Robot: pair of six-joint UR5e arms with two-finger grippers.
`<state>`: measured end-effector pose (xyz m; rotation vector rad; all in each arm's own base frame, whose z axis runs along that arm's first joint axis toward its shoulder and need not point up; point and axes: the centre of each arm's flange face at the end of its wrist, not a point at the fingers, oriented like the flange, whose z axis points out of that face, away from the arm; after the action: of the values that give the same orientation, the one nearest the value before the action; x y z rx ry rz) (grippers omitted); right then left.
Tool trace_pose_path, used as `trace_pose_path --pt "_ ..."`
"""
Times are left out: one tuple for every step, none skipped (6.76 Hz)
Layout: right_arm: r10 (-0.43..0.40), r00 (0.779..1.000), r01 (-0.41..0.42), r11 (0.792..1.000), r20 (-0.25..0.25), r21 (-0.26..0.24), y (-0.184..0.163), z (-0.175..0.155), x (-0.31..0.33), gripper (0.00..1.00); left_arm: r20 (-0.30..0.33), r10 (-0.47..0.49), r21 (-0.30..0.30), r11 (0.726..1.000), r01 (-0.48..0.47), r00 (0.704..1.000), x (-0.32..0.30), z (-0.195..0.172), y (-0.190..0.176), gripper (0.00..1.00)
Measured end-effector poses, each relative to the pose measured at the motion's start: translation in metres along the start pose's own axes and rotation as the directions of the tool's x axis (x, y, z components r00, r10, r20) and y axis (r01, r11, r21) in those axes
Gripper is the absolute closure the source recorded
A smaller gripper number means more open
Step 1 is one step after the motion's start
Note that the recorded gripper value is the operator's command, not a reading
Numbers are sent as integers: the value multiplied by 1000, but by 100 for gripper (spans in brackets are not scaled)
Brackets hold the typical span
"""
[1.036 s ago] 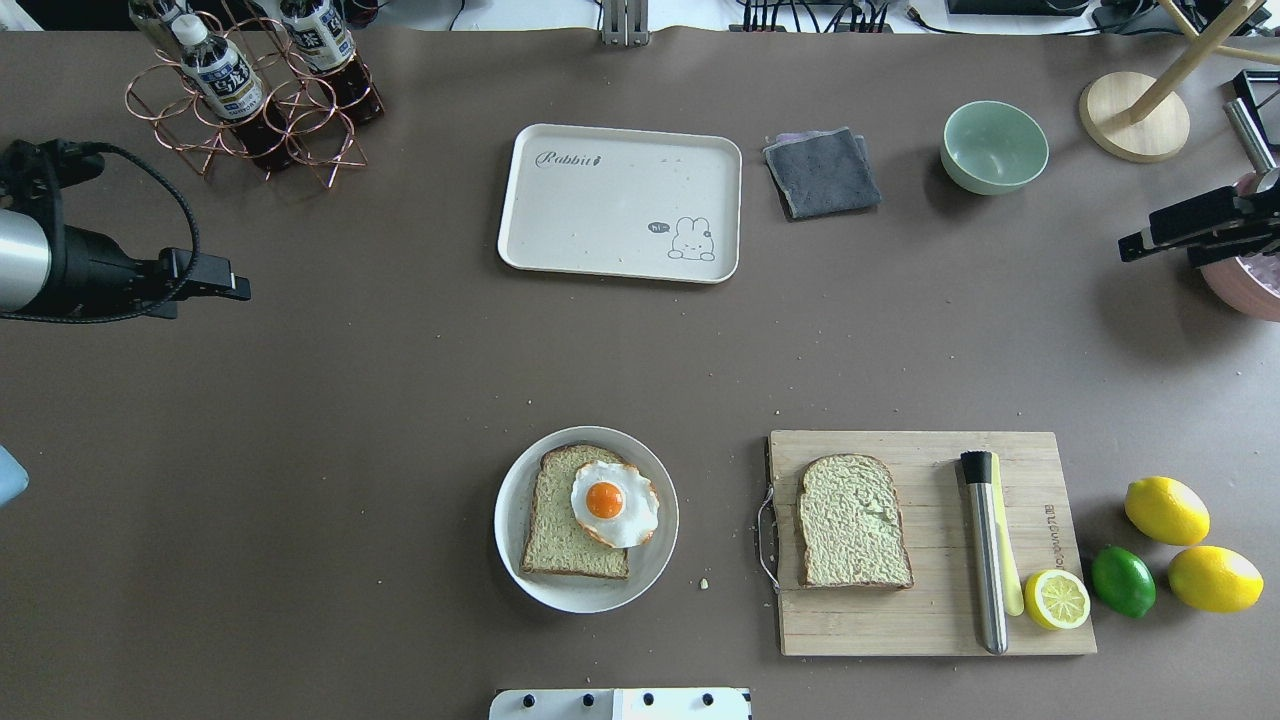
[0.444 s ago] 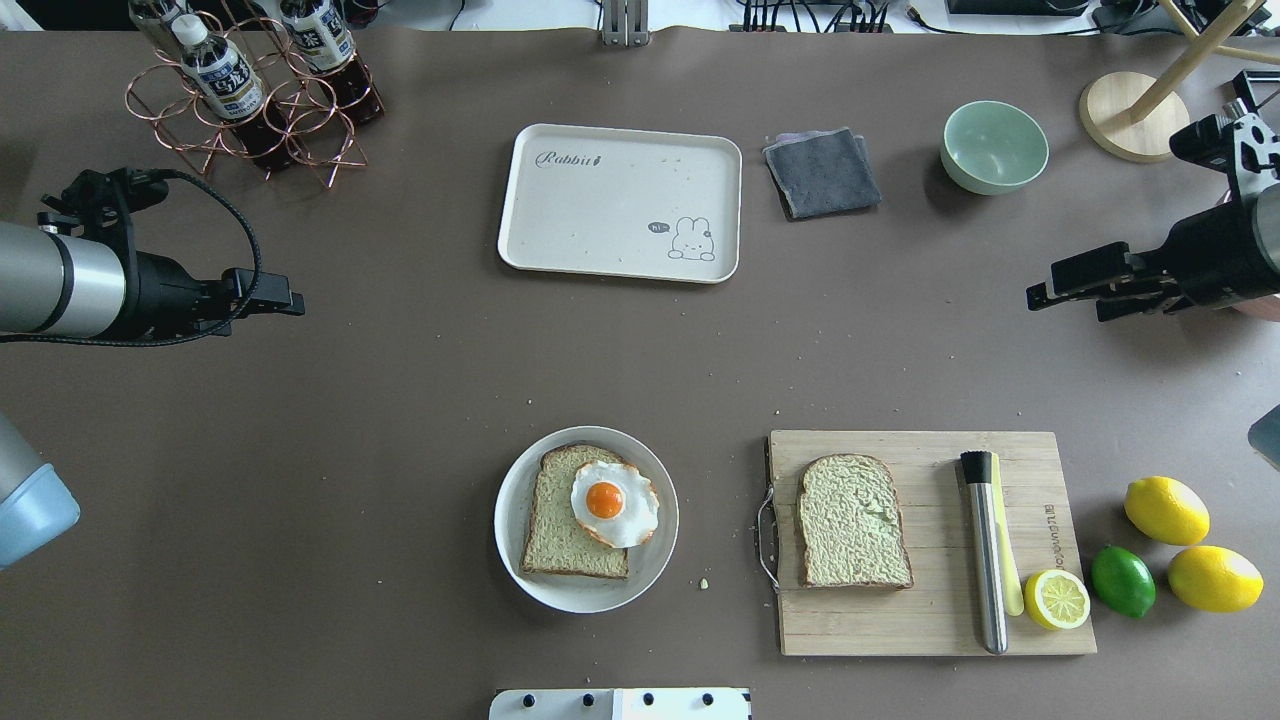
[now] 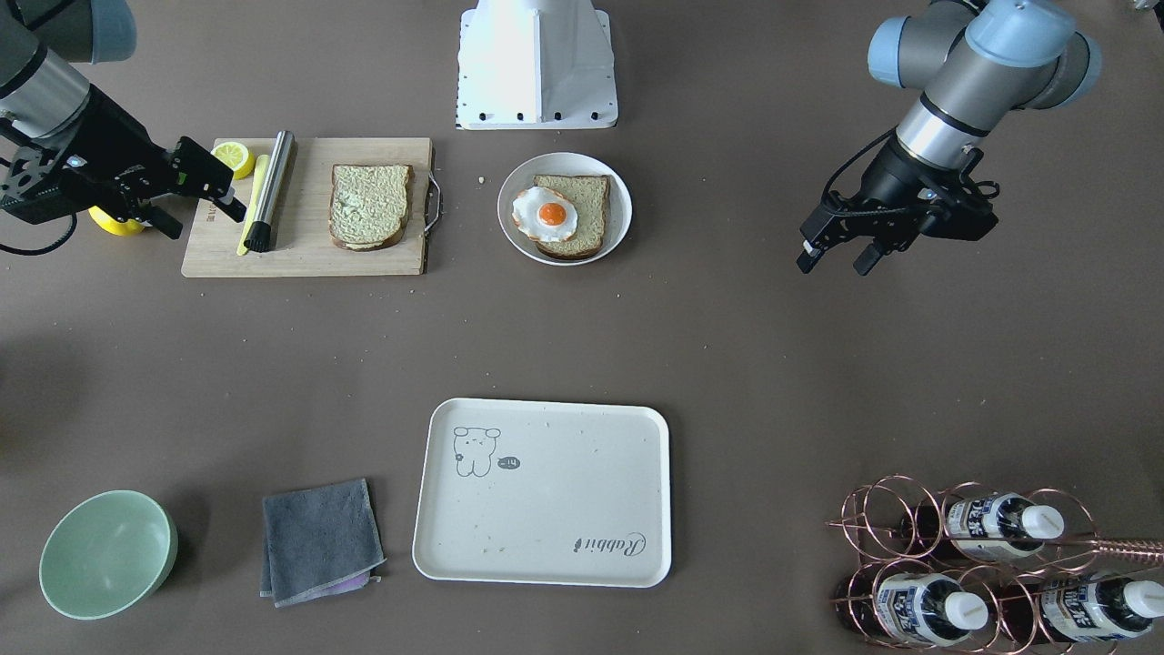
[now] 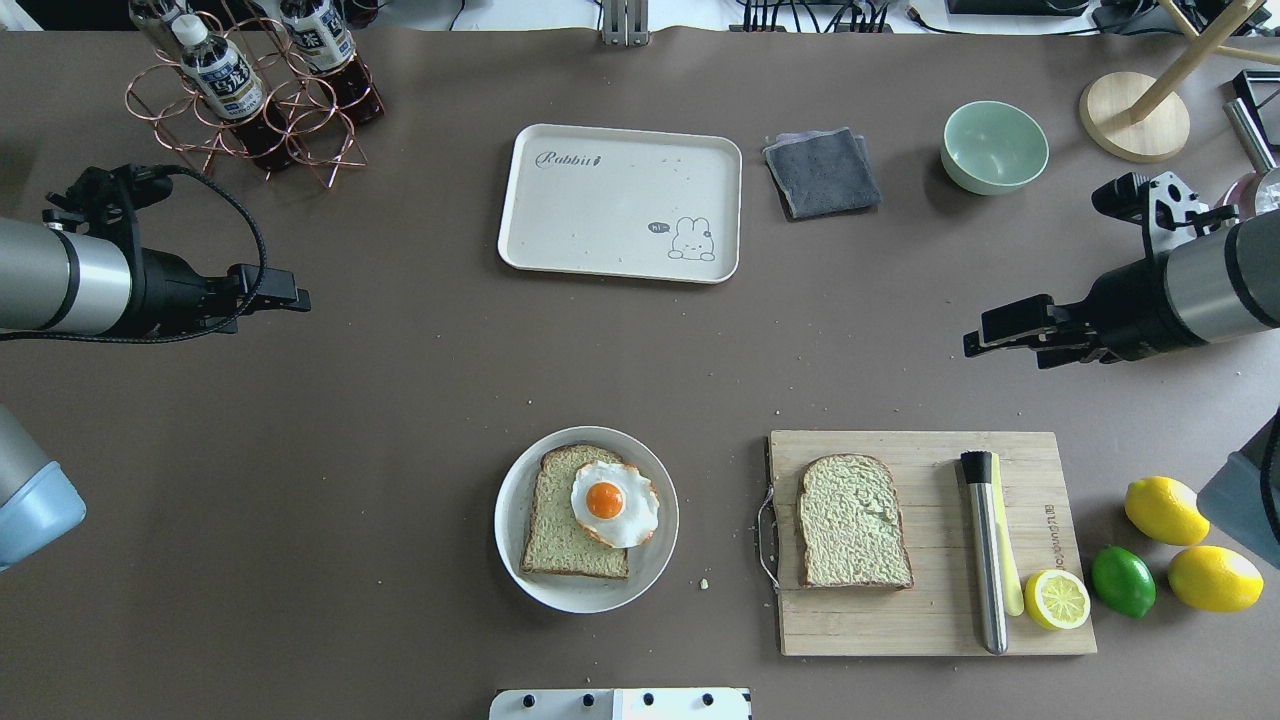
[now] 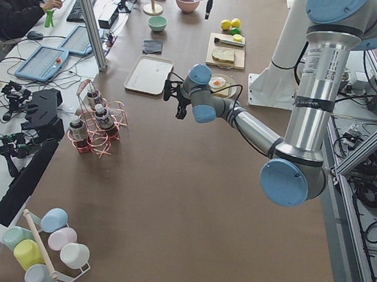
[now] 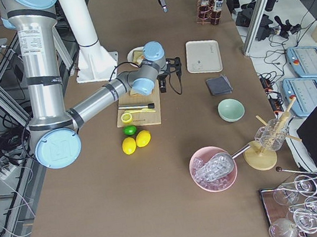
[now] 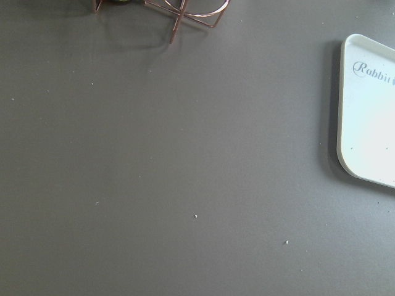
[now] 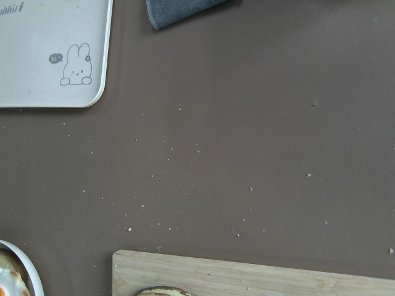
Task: Make sandwich and place on tray
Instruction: 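Lower the right gripper toward the board bread while the left arm moves in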
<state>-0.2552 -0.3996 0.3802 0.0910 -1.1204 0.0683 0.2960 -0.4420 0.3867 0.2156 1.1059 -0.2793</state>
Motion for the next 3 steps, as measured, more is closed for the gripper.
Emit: trace_pose_path --pt "8 1000 -8 1000 -1 -13 18 16 -16 0 1 -2 0 1000 2 1000 1 1 0 2" --pt "14 1000 -14 1000 -9 -20 38 34 -31 0 2 -2 0 1000 2 1000 1 1 -1 2" --pt "10 1000 -10 1000 -24 -22 58 54 -41 0 2 -3 -1 1000 3 1000 1 1 -1 2"
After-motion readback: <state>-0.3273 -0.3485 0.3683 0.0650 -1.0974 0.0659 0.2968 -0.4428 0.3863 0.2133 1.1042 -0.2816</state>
